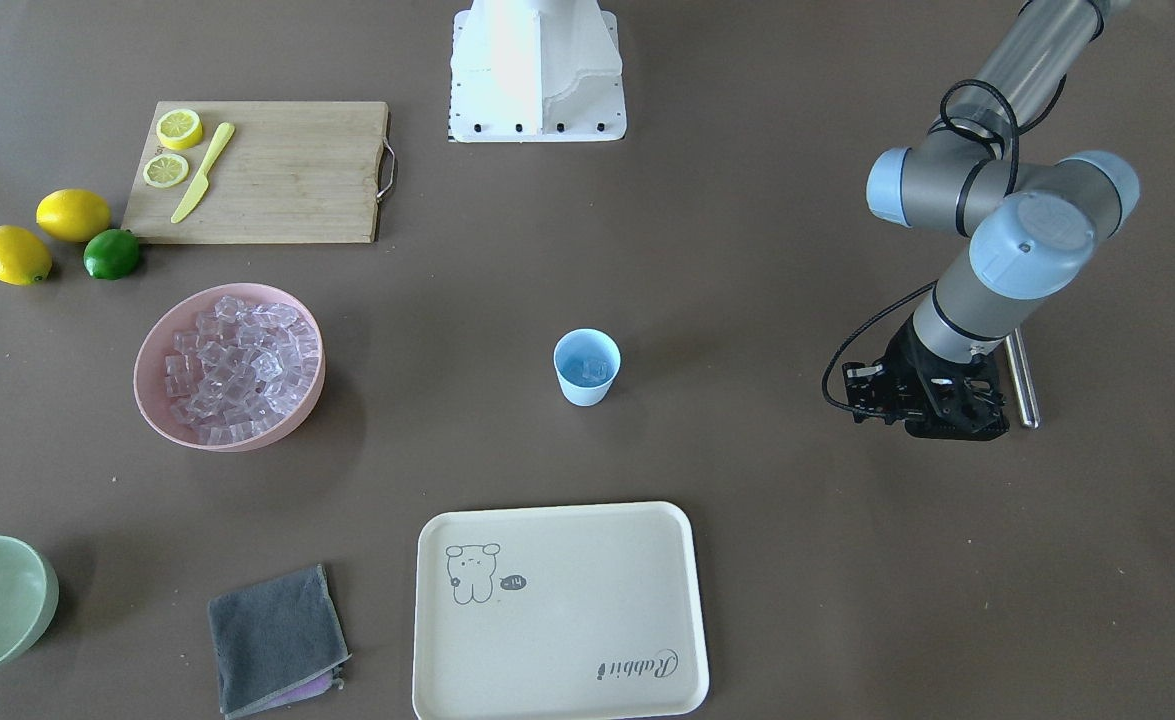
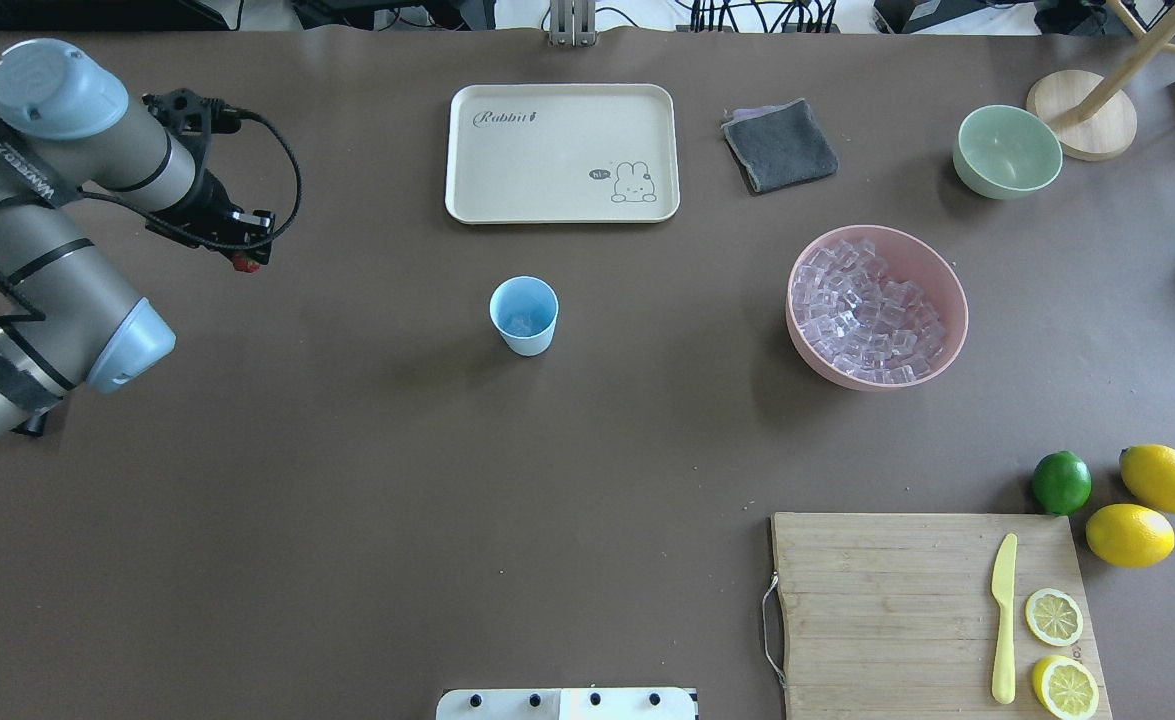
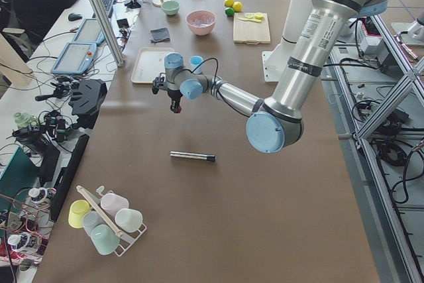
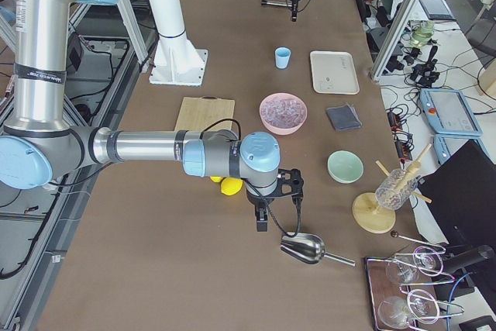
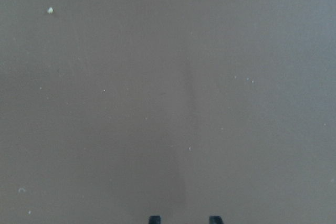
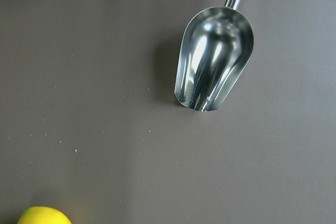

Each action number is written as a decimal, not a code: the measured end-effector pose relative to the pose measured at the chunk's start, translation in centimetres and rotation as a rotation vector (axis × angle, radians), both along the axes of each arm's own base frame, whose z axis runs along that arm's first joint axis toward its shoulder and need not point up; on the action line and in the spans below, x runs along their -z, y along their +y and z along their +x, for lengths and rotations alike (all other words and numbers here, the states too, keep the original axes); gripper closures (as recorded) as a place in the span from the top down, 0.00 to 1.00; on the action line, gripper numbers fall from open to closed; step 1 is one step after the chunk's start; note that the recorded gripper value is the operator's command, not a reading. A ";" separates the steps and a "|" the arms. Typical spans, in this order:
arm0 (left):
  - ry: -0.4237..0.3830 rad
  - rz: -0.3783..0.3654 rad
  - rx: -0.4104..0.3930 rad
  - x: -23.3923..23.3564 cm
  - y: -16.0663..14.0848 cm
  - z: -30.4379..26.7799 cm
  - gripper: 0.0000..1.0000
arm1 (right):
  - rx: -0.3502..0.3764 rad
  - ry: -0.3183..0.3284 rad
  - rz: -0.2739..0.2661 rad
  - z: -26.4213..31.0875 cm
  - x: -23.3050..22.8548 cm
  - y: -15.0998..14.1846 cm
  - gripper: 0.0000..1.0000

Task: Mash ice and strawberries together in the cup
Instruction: 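Carry the strawberry with the left gripper over the blue cup, then open the left gripper to drop the strawberry into the cup, then move the left gripper back to the steel muddler, then lower the left gripper and grasp the steel muddler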

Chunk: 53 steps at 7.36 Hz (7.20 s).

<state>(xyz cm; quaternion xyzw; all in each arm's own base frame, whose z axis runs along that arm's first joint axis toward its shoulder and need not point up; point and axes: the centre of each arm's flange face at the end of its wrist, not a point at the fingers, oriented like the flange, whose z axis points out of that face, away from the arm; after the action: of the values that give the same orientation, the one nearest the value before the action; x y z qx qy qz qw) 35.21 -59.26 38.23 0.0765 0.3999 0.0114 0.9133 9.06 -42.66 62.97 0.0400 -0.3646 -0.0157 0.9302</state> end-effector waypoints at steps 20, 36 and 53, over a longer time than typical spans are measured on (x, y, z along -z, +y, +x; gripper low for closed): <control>-0.061 -0.027 0.090 -1.9 2.1 -6.6 0.97 | -0.003 0.000 0.037 0.1 2.2 0.2 1.00; -0.047 -0.010 -0.070 -19.8 1.8 -12.0 0.85 | -0.005 0.015 0.049 0.2 2.7 -0.4 1.00; -0.054 -0.016 -0.099 -22.6 3.8 -11.3 0.35 | -0.004 0.016 0.049 0.2 2.6 -0.1 1.00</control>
<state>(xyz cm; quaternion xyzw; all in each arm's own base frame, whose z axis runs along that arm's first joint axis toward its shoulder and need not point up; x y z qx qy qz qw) 23.93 -55.49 60.87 0.0490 0.3786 0.0551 0.9226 9.25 -42.77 60.38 0.0632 -0.3567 -0.0231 0.9318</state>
